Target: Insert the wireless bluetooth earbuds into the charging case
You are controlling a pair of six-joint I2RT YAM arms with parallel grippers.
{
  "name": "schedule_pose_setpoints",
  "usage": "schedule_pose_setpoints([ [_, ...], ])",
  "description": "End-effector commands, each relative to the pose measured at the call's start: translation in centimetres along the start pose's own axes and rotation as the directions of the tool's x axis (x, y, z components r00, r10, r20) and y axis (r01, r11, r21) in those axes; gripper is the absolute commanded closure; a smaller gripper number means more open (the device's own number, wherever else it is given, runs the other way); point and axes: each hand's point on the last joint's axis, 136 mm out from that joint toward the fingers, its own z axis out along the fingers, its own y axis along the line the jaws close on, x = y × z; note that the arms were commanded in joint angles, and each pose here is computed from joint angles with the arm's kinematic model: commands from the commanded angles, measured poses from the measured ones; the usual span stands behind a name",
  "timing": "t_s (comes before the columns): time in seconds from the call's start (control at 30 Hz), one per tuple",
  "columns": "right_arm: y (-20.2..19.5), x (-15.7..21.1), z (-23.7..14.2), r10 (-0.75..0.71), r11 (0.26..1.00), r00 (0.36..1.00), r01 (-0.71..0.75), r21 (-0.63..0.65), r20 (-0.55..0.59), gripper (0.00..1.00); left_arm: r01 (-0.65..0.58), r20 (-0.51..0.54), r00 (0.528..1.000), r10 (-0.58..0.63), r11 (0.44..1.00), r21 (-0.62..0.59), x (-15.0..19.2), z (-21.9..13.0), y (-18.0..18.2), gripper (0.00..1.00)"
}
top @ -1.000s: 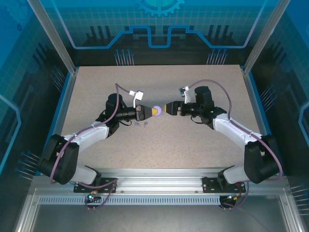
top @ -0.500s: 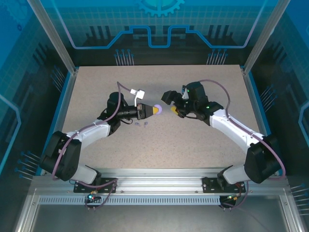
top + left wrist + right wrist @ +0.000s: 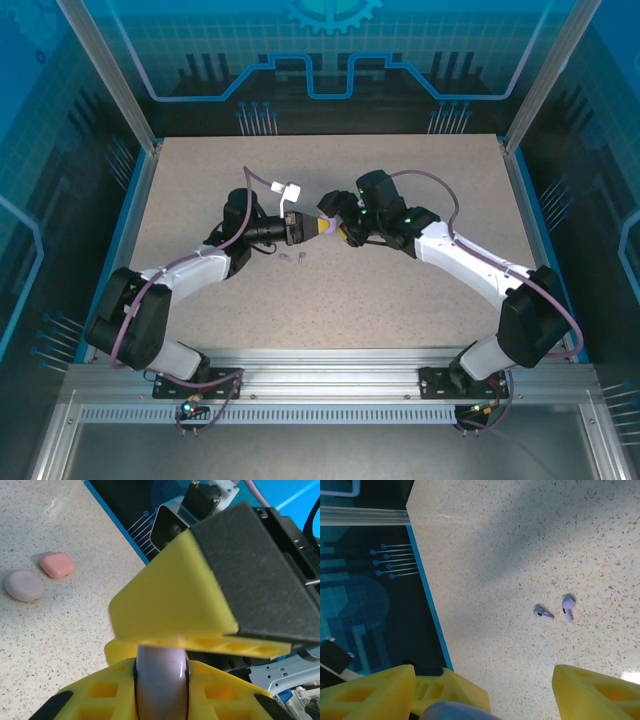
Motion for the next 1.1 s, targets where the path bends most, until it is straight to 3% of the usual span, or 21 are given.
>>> schedule_pose_setpoints([
  [0.0, 0.9, 0.5, 0.4, 0.02, 1.0, 1.0, -0.02, 0.003, -0.001, 0.3, -0.073, 0.033, 0.997, 0.073, 0.997, 0.015, -1.5, 0.4, -0.6, 1.0],
  [0.2, 1.1, 0.9, 1.0, 0.02, 1.0, 1.0, -0.02, 0.004, -0.012, 0.44, -0.074, 0.034, 0.997, 0.074, 0.997, 0.014, -1.6, 0.5, -0.4, 1.0],
  [0.33, 0.9, 0.7, 1.1, 0.031, 0.999, 1.0, -0.031, 0.01, 0.001, 0.62, -0.069, 0.041, 0.997, 0.069, 0.998, 0.001, -1.6, 0.5, -0.2, 1.0],
  [0.47, 0.8, 0.4, 1.1, 0.046, 0.999, 0.999, -0.047, 0.015, 0.019, 0.71, -0.062, 0.067, 0.996, 0.063, 0.998, -0.022, -1.7, 0.3, 0.3, 0.86],
  [0.53, 0.6, 0.3, 1.2, 0.057, 0.998, 0.998, -0.058, 0.019, 0.031, 0.73, -0.054, 0.087, 0.995, 0.056, 0.998, -0.032, -1.9, 0.2, 0.4, 0.74],
  [0.7, 0.2, -0.1, 1.1, 0.097, 0.994, 0.993, -0.099, 0.033, 0.067, 0.74, -0.034, 0.151, 0.988, 0.041, 0.998, -0.049, -2.3, -0.3, 0.8, 0.68],
  [0.9, 0.0, -0.1, 1.1, 0.123, 0.991, 0.988, -0.127, 0.041, 0.09, 0.74, -0.016, 0.239, 0.97, 0.031, 0.998, -0.068, -2.7, -1.1, 1.2, 0.7],
  [1.07, 0.0, -0.1, 1.2, 0.132, 0.99, 0.987, -0.136, 0.042, 0.092, 0.74, -0.002, 0.274, 0.961, 0.022, 0.997, -0.076, -2.8, -1.5, 1.5, 0.77],
])
